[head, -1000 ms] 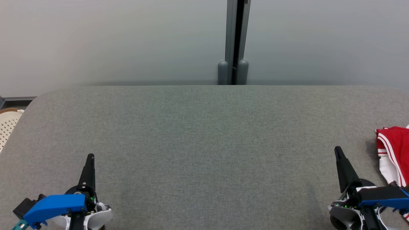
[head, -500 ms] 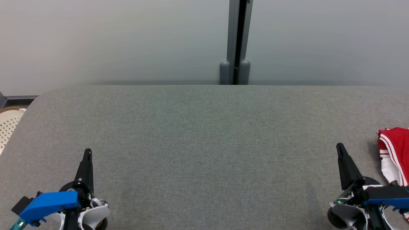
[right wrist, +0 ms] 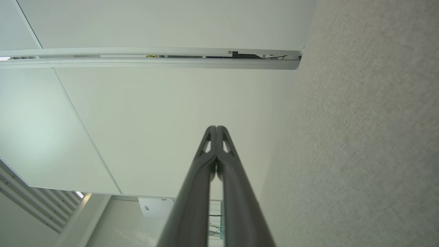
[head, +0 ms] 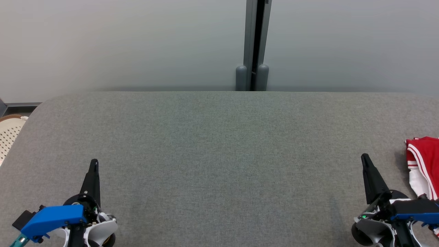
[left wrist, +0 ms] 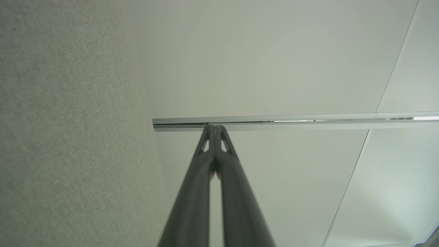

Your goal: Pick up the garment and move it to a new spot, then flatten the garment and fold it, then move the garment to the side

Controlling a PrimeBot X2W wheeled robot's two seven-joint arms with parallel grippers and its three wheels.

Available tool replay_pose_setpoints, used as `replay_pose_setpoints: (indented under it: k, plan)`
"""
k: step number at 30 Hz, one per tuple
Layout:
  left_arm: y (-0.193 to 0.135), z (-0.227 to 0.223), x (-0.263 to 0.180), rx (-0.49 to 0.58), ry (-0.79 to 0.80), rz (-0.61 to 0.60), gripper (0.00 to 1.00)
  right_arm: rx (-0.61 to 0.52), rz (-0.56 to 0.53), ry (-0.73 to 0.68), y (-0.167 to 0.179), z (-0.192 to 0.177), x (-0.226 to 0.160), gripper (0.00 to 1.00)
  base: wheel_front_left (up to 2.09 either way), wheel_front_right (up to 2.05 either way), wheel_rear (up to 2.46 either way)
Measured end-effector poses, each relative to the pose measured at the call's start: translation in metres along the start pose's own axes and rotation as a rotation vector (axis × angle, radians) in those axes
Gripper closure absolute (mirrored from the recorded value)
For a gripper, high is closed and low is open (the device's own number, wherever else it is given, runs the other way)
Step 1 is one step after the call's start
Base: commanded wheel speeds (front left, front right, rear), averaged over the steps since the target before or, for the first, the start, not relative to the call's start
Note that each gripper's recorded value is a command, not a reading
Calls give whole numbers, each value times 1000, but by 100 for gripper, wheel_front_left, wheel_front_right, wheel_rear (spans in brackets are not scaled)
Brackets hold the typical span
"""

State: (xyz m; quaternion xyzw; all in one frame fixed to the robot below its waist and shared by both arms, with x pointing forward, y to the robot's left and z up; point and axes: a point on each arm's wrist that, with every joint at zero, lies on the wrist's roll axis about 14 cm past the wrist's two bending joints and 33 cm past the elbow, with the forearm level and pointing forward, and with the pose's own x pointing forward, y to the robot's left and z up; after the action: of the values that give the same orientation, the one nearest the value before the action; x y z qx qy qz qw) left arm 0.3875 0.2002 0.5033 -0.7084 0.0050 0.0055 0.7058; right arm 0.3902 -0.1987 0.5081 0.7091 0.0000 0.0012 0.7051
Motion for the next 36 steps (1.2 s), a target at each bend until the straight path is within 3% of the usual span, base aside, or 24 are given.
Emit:
replay_pose_setpoints:
  k: [36]
  plan:
    - [0,0,0,0,0,0,100,0,0,0,0,0,0,100,0,0,0]
